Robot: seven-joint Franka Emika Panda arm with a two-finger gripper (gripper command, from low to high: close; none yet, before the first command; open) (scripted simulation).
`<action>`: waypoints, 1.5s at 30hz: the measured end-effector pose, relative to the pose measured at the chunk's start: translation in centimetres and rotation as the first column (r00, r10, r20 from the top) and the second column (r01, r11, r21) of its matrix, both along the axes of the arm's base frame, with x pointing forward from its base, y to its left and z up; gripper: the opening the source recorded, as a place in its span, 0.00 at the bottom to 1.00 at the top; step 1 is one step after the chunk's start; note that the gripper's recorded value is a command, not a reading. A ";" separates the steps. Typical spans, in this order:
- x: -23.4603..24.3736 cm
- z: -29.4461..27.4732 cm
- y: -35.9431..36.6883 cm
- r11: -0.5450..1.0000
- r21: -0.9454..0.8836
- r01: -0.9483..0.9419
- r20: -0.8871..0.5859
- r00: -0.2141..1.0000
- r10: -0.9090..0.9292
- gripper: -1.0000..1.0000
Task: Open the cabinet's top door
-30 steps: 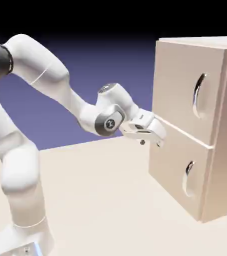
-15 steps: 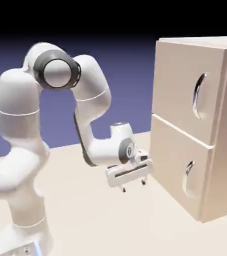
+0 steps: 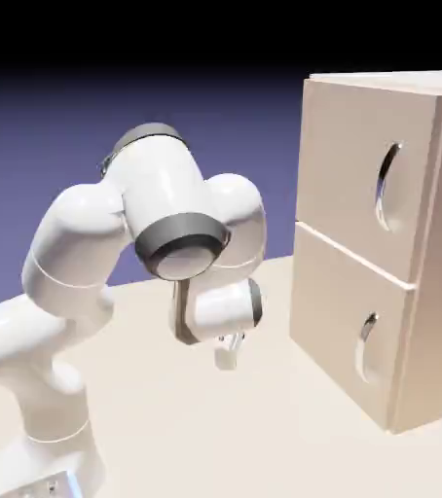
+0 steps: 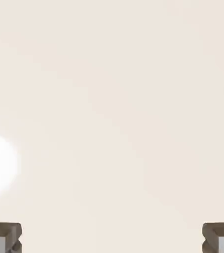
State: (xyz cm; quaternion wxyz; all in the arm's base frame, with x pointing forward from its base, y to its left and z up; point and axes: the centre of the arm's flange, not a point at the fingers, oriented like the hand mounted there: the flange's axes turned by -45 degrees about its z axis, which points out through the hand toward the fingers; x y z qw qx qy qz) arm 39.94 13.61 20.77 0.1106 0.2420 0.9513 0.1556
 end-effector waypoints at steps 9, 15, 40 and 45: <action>4.1 10.7 -3.3 0.960 -0.086 -0.268 0.502 0.820 0.274 0.50; 5.8 20.2 -10.5 0.938 -0.305 -0.165 0.770 0.537 0.345 0.50; 0.1 30.3 -16.6 0.757 -0.495 0.427 0.858 0.375 0.349 0.00; -3.2 30.3 -13.8 0.701 -0.495 0.514 0.858 0.414 0.302 0.00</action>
